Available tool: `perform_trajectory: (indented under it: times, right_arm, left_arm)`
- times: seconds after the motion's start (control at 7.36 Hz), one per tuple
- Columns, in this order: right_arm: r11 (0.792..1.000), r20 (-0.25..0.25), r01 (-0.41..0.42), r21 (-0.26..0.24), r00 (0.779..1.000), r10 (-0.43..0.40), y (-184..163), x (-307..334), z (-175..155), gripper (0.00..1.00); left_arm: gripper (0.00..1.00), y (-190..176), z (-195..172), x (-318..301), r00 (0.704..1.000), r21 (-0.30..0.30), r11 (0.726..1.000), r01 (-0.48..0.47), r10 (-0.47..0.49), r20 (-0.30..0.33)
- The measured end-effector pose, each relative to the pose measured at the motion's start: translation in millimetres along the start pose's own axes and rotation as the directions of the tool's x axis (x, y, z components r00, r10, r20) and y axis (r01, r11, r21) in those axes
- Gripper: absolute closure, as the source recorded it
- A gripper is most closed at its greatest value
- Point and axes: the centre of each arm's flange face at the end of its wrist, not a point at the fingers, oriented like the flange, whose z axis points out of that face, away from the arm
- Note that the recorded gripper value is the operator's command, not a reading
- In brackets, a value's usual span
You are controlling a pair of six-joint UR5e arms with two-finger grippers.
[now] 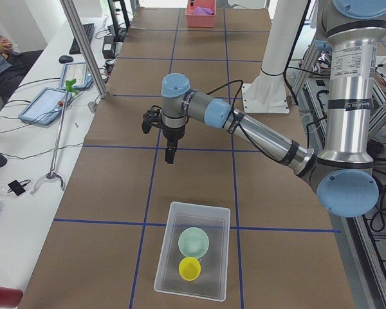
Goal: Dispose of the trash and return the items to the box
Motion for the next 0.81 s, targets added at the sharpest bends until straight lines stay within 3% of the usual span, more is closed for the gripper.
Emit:
perform_trajectory:
  times: [0.81]
  right_arm:
    - [1.0,0.002,0.004,-0.009,1.0,-0.004,-1.1,-5.0,4.4,0.0]
  left_arm:
    - [0.02,-2.4,2.2,-1.3,1.0,0.006,1.0,-0.005,0.005,-0.002]
